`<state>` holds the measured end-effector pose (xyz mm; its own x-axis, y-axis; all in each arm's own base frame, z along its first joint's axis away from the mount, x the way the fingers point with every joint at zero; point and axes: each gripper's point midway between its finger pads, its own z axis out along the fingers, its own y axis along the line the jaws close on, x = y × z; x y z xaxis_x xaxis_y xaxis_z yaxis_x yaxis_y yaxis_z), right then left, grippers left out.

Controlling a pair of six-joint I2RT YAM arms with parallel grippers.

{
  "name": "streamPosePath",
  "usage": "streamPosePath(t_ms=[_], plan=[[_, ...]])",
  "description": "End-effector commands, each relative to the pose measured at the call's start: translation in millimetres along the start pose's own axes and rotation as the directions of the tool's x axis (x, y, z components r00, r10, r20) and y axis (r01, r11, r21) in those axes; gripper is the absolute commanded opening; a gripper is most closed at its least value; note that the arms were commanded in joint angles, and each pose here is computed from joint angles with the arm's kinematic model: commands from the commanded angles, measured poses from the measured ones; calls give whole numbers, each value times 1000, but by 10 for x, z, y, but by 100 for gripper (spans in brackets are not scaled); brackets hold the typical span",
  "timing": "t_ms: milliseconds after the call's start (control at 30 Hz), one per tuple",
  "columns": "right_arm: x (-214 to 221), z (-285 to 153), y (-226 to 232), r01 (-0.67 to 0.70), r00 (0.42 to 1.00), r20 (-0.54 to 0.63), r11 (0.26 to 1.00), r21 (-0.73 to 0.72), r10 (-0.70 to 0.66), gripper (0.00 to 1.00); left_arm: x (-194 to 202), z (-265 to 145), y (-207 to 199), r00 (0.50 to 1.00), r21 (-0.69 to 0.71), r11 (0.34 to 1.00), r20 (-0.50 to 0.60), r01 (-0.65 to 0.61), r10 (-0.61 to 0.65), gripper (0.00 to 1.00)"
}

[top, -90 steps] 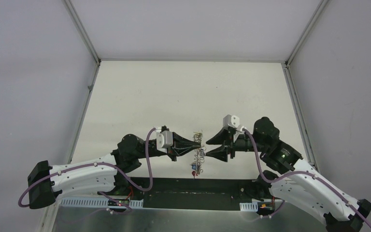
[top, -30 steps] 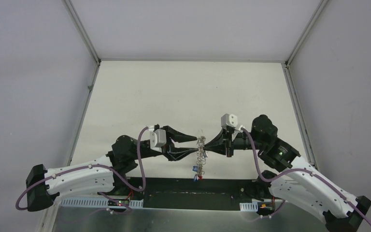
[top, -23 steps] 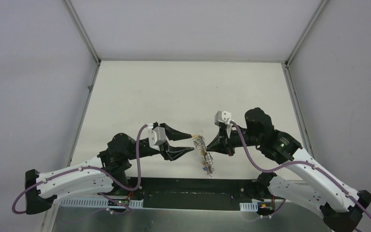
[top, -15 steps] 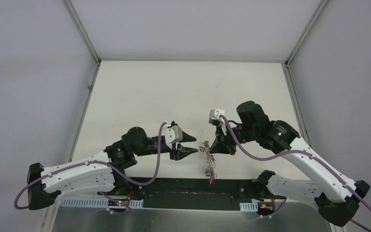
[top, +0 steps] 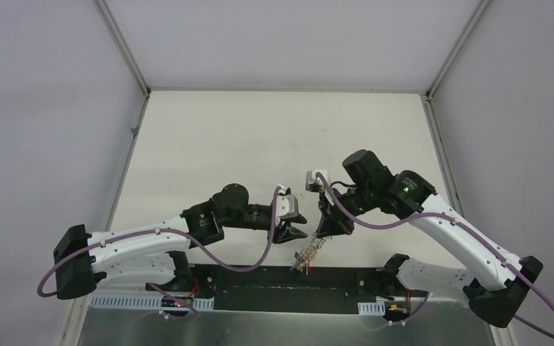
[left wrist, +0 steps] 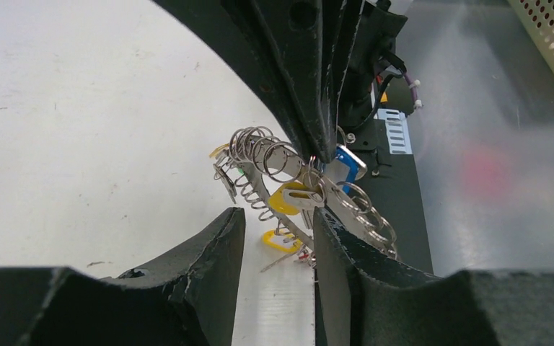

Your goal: Put the keys on the keyring

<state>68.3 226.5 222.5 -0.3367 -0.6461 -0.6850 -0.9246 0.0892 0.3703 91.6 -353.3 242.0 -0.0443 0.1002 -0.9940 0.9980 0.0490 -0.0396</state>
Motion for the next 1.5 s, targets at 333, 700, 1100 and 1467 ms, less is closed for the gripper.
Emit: streamPosePath(t_ms=[333,700,1100,1467], plan=[[-254,-17,39,65,994,85,997,-28,-63,0,-357,200,-242,993,148,988,118,-46,28,26],[-257,-17,23,61,995,85,998,-19,-60,0,-271,246,-226,995,148,988,93,-44,31,0],[-476,-145,-124,99,970,208,985,140,-127,55,-503,27,-145,979,45,997,200,-59,49,0],[-676,-329,99,217,815,502,955,200,-290,53,-992,-431,-143,860,-64,995,500,-80,102,0]])
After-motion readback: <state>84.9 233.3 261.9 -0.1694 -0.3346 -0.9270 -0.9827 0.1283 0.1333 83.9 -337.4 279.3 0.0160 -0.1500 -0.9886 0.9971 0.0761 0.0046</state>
